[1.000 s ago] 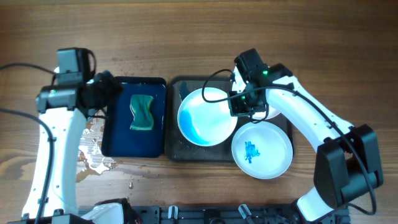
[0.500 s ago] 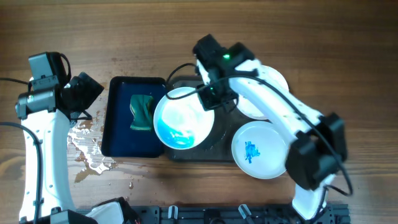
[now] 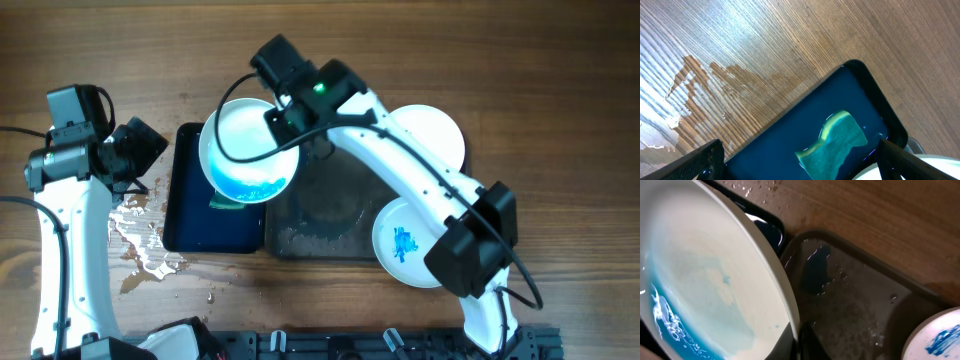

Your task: Clean dirty plates on tray and stack at the side

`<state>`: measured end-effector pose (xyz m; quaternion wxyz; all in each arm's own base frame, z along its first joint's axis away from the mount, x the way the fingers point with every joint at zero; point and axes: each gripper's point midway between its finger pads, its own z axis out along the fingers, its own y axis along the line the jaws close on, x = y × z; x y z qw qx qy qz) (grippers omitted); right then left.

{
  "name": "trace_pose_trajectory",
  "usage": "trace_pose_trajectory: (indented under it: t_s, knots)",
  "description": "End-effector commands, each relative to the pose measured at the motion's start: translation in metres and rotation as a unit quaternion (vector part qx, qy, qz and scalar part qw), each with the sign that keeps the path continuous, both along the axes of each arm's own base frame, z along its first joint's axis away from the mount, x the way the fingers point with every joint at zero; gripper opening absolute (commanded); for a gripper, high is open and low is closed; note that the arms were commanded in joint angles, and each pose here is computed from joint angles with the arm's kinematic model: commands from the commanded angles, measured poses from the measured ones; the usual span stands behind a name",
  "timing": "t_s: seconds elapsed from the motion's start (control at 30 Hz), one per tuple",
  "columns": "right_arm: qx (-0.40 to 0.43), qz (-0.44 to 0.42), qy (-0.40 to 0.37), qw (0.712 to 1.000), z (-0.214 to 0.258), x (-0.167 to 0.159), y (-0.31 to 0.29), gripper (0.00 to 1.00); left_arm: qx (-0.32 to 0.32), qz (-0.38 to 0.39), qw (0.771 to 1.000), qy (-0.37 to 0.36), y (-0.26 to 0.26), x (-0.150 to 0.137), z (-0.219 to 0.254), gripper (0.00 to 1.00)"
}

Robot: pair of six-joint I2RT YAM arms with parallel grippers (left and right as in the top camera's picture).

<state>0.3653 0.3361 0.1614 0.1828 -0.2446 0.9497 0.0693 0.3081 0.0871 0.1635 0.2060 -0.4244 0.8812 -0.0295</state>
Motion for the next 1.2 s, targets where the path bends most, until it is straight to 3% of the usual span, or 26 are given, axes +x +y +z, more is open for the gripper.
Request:
trace_pose_trajectory:
  t_s: [0.0,0.27,0.4,0.57,0.7,0.9,1.03,1.17]
  knots:
    - [-0.039,-0.004,-0.068,0.997,0.009,0.006,0.009,0.05,0.001,-0.001,1.000,-0.007,0.001,0.002,0.006,0.94]
    - [-0.148,0.019,-0.205,0.967,0.034,0.006,0.016,0.05,0.011,-0.010,1.000,-0.003,0.004,0.001,0.005,0.95]
    - [-0.212,0.061,-0.294,0.930,0.060,0.003,0.032,0.05,0.007,-0.009,1.000,0.010,0.004,0.002,-0.003,0.95]
    - [-0.293,0.158,-0.396,0.856,0.098,-0.011,0.069,0.05,-0.001,0.007,0.999,0.033,0.014,0.001,-0.018,0.97]
    - [-0.352,0.221,-0.428,0.802,0.108,-0.016,0.090,0.04,-0.032,0.036,0.999,0.026,0.027,-0.002,-0.020,0.97]
    - [-0.375,0.281,-0.466,0.750,0.125,-0.027,0.121,0.04,-0.061,0.102,0.993,0.012,0.058,-0.015,-0.020,1.00]
    - [-0.391,0.272,-0.486,0.733,0.140,-0.027,0.124,0.05,-0.081,0.121,0.989,0.005,0.067,-0.020,-0.020,1.00]
    - [-0.394,0.265,-0.487,0.733,0.142,-0.026,0.122,0.04,-0.083,0.124,0.989,0.005,0.068,-0.022,-0.020,1.00]
